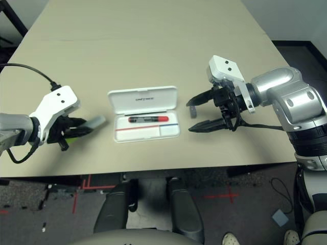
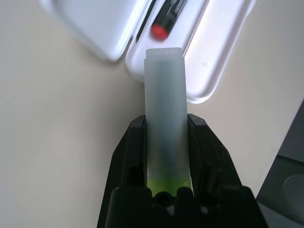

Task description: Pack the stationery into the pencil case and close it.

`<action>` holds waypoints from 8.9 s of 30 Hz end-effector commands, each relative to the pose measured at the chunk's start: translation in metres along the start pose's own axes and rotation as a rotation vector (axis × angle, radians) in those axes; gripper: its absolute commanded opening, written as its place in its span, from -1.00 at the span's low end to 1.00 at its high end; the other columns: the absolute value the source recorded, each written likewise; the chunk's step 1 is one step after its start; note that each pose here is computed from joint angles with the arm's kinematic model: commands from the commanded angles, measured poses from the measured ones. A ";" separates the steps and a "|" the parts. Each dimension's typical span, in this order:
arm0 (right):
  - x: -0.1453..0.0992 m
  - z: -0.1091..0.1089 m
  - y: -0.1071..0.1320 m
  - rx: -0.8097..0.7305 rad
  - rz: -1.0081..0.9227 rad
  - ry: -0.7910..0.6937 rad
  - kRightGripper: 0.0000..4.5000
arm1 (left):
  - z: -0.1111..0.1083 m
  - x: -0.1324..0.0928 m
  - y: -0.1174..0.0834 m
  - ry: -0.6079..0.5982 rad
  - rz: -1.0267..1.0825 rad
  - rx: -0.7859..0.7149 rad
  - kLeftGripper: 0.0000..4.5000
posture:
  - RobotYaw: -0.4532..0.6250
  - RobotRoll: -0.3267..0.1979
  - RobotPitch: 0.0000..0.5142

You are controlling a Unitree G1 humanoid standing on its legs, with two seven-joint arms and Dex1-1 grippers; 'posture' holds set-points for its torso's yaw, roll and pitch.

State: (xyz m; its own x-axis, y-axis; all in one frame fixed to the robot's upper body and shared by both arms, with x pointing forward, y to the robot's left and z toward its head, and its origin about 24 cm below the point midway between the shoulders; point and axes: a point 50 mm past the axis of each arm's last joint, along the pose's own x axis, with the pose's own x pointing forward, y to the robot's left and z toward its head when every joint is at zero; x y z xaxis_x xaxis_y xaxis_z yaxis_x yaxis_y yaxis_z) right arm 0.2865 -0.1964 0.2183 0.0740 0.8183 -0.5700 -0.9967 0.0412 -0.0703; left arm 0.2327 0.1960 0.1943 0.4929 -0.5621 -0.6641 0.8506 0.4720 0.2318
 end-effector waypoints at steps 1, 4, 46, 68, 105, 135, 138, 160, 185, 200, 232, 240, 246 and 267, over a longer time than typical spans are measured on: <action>-0.001 0.001 -0.001 -0.009 0.004 0.008 1.00 | 0.007 0.010 -0.009 -0.017 -0.085 0.065 -0.51 | -0.08 0.25 -0.20; -0.001 0.000 -0.002 -0.008 0.005 0.010 1.00 | 0.013 0.018 -0.009 -0.031 -0.110 0.118 -0.51 | -0.08 0.25 -0.20; 0.001 -0.008 -0.003 0.012 -0.034 0.043 1.00 | 0.037 0.090 -0.013 -0.049 -0.245 0.329 0.28 | -0.17 0.25 -0.17; -0.004 -0.010 -0.013 0.441 -0.815 -0.016 1.00 | 0.034 0.021 0.011 -0.139 -0.180 0.363 0.99 | -0.18 0.25 -0.14; 0.088 -0.046 -0.002 0.843 -0.964 0.104 1.00 | 0.048 0.001 0.020 -0.135 -0.179 0.484 0.99 | -0.15 0.25 -0.12; 0.012 -0.022 -0.007 0.167 -0.481 0.096 -0.86 | 0.048 0.005 0.020 -0.131 -0.184 0.480 1.00 | -0.16 0.25 -0.17; 0.004 -0.019 -0.003 0.072 -0.366 0.101 -0.86 | 0.047 0.005 0.020 -0.127 -0.184 0.482 1.00 | -0.16 0.25 -0.18; 0.037 0.001 0.001 -0.279 0.129 0.131 -0.86 | 0.038 0.007 0.024 -0.102 -0.173 0.472 1.00 | -0.10 0.25 -0.16; 0.081 -0.007 -0.009 -0.345 0.125 0.086 -0.54 | 0.044 0.002 0.017 -0.105 -0.167 0.476 1.00 | -0.07 0.25 -0.16; 0.056 0.008 -0.015 -0.308 0.047 -0.026 0.97 | 0.043 0.003 0.020 -0.097 -0.161 0.470 1.00 | -0.08 0.25 -0.18; -0.045 -0.006 0.016 -0.002 -0.110 0.014 1.00 | 0.002 0.021 0.095 -0.065 0.129 0.237 -0.08 | -0.20 0.25 -0.23; -0.043 -0.009 0.014 0.000 -0.123 0.017 1.00 | 0.019 0.058 0.094 -0.177 0.075 0.222 -0.98 | -0.23 0.25 -0.24; -0.042 -0.010 0.016 0.001 -0.129 0.020 1.00 | 0.027 0.064 0.091 -0.217 0.037 0.223 -0.98 | -0.24 0.25 -0.24; -0.038 -0.014 0.013 -0.004 -0.118 0.048 1.00 | 0.028 0.066 0.040 -0.221 -0.225 0.326 -0.98 | -0.24 0.25 -0.22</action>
State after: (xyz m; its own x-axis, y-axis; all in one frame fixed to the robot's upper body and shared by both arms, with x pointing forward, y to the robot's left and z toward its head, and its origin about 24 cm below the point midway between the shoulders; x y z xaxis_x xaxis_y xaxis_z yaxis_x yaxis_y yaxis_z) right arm 0.2715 -0.2373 0.2287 0.2098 0.7845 -0.5836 -0.9775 0.1551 -0.1429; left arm 0.3100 0.1605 0.1840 0.3250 -0.7774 -0.5385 0.9237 0.1387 0.3573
